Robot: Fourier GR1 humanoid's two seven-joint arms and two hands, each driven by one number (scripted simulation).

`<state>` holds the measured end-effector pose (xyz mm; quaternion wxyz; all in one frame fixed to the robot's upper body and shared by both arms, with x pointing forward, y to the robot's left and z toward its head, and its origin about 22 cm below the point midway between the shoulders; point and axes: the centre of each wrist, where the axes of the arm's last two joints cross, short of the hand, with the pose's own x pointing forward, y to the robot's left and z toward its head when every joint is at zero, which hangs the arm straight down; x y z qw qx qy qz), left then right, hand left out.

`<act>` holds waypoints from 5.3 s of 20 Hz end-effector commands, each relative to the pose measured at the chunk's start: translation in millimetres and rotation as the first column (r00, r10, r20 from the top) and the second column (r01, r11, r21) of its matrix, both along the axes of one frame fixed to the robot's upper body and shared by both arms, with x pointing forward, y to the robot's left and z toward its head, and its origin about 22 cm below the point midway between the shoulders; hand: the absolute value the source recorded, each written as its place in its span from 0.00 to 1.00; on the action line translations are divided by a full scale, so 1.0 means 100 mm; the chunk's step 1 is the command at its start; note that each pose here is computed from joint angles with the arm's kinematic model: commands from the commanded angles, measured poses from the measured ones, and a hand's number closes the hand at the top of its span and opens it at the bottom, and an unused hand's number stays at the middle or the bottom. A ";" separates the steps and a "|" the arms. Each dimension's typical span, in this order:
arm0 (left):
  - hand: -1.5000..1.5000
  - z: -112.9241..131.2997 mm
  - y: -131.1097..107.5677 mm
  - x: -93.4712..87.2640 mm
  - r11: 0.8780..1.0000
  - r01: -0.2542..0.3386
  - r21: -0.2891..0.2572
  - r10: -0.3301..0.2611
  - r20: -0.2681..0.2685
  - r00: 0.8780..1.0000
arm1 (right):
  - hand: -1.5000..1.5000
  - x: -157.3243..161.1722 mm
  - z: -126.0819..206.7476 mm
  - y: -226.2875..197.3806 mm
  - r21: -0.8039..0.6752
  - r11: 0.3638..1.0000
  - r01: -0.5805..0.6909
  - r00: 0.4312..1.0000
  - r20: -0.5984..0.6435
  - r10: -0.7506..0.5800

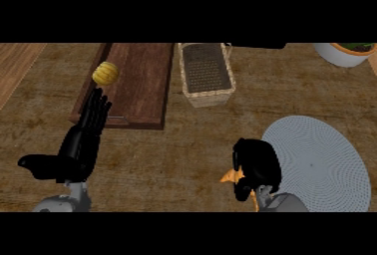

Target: Pick the croissant from the placemat and place it in the basket

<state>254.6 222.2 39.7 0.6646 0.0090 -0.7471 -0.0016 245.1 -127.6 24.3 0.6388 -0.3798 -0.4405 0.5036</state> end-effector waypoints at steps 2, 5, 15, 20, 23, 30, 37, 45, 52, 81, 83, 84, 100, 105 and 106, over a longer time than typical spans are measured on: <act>0.50 0.00 -0.15 0.04 0.997 0.072 0.008 -0.072 0.006 0.997 | 1.00 -0.02 0.29 0.89 -0.076 0.960 -0.269 0.954 0.118 0.277; 0.50 -0.05 -0.20 0.06 0.998 0.062 -0.003 -0.062 0.012 0.998 | 1.00 -0.13 0.37 1.15 -0.026 0.951 -0.307 0.934 0.182 0.307; 0.50 0.00 -0.17 0.11 0.999 0.038 -0.007 -0.038 -0.003 0.999 | 1.00 -0.25 1.26 1.53 0.380 0.838 -0.392 0.858 0.480 0.184; 0.50 -0.12 -0.15 0.04 1.000 0.019 0.007 -0.019 -0.014 1.000 | 1.00 -0.45 1.73 1.72 0.456 0.784 -0.421 0.839 0.524 0.146; 0.50 -0.04 -0.10 0.13 1.000 -0.003 0.007 0.003 -0.029 1.000 | 1.00 -0.45 1.92 1.82 0.485 0.777 -0.401 0.851 0.512 0.119; 0.50 -0.14 -0.05 0.00 0.999 -0.050 0.005 0.051 -0.029 0.998 | 1.00 -0.27 2.30 1.93 0.472 0.840 -0.266 0.888 0.459 0.023; 0.50 -0.01 0.03 -0.05 0.997 -0.075 -0.010 0.075 -0.014 0.997 | 1.00 0.07 2.45 2.04 0.303 0.933 -0.192 0.867 0.498 0.017; 0.50 -0.09 0.21 -0.09 0.997 -0.075 -0.001 0.075 -0.012 0.997 | 1.00 0.44 2.32 1.77 0.373 0.915 -0.152 0.863 0.502 -0.061; 0.50 -0.13 0.15 -0.05 0.996 -0.084 0.014 0.084 -0.014 0.996 | 1.00 0.78 2.14 1.53 0.317 0.937 -0.146 0.861 0.507 -0.037; 0.50 -0.06 0.12 -0.11 0.996 -0.083 0.010 0.083 -0.012 0.996 | 0.00 1.37 1.21 0.71 0.359 0.933 -0.030 0.915 0.385 -0.119; 0.50 -0.04 0.26 -0.03 0.997 -0.082 0.006 0.082 0.000 0.997 | 0.00 1.44 1.23 0.79 0.327 0.944 -0.046 0.915 0.393 -0.092; 0.50 -0.05 -0.01 -0.11 0.997 -0.074 0.014 0.074 -0.005 0.997 | 0.00 1.56 1.26 0.67 0.342 0.939 -0.050 0.912 0.398 -0.096; 0.50 -0.10 0.26 0.03 0.997 -0.079 -0.005 0.079 -0.024 0.997 | 0.00 1.45 1.71 0.68 0.498 0.856 -0.138 0.721 0.643 -0.258; 0.50 0.03 0.12 -0.11 0.997 -0.077 0.003 0.077 -0.015 0.997 | 0.00 1.33 1.86 0.31 0.507 0.860 -0.057 0.695 0.638 -0.331; 0.50 -0.10 0.29 -0.02 0.996 -0.085 0.008 0.085 -0.007 0.996 | 0.00 1.37 1.92 0.21 0.528 0.848 -0.045 0.679 0.639 -0.362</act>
